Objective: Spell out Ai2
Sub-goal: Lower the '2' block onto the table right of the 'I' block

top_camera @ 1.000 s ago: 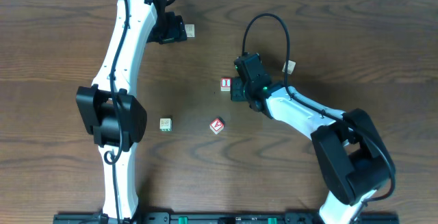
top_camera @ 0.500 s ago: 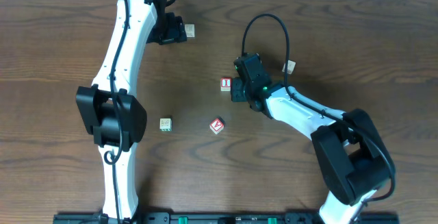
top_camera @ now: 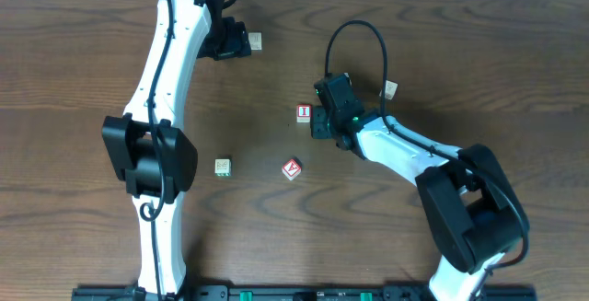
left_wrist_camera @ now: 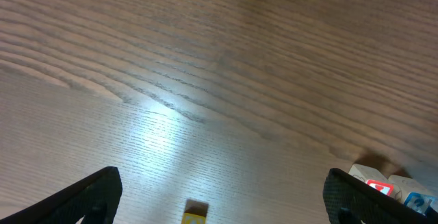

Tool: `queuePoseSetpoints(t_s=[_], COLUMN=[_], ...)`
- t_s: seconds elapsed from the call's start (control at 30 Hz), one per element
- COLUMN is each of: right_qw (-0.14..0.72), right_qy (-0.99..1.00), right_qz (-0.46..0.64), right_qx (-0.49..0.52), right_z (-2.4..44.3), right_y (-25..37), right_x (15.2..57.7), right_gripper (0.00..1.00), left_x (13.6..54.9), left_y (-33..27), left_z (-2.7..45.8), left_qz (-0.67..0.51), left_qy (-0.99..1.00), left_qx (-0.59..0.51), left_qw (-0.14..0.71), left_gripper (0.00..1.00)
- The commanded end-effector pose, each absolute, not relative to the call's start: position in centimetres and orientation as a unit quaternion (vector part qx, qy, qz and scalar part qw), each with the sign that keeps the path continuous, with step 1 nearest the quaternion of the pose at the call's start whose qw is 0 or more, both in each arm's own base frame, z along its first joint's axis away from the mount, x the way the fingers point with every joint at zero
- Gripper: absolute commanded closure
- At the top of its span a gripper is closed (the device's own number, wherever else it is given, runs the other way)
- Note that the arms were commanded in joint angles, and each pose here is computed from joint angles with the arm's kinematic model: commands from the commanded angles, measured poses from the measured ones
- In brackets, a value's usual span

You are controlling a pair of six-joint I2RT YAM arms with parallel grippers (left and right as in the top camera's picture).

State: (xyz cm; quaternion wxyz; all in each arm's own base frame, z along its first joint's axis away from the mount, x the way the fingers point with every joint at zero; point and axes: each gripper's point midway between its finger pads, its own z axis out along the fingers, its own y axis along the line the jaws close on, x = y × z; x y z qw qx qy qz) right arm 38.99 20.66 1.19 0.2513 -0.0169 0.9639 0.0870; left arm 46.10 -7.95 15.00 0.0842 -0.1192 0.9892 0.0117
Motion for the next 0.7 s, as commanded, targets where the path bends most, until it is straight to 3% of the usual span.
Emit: queuePoseSetpoints(t_s=[0.0, 0.4, 0.67], right_qw=[0.249, 0.249, 0.249], right_qy=[0.965, 0.965, 0.965], right_qz=[0.076, 0.076, 0.076], right_qx=[-0.023, -0.023, -0.023], right_z=[0.62, 0.62, 0.63], right_y=[20.67, 20.67, 20.68], right_x=[38.72, 38.72, 38.73], right_gripper=[0.65, 0.55, 0.55], left_x=[46.26, 46.24, 46.21], left_y=[-7.68, -7.68, -7.67], left_z=[16.38, 16.38, 16.37], left_qz=[0.013, 0.013, 0.013], left_qy=[0.988, 0.988, 0.988], left_qx=[-0.118, -0.118, -0.118], left_qw=[0.102, 0.102, 0.101], left_gripper=[0.05, 0.05, 0.05])
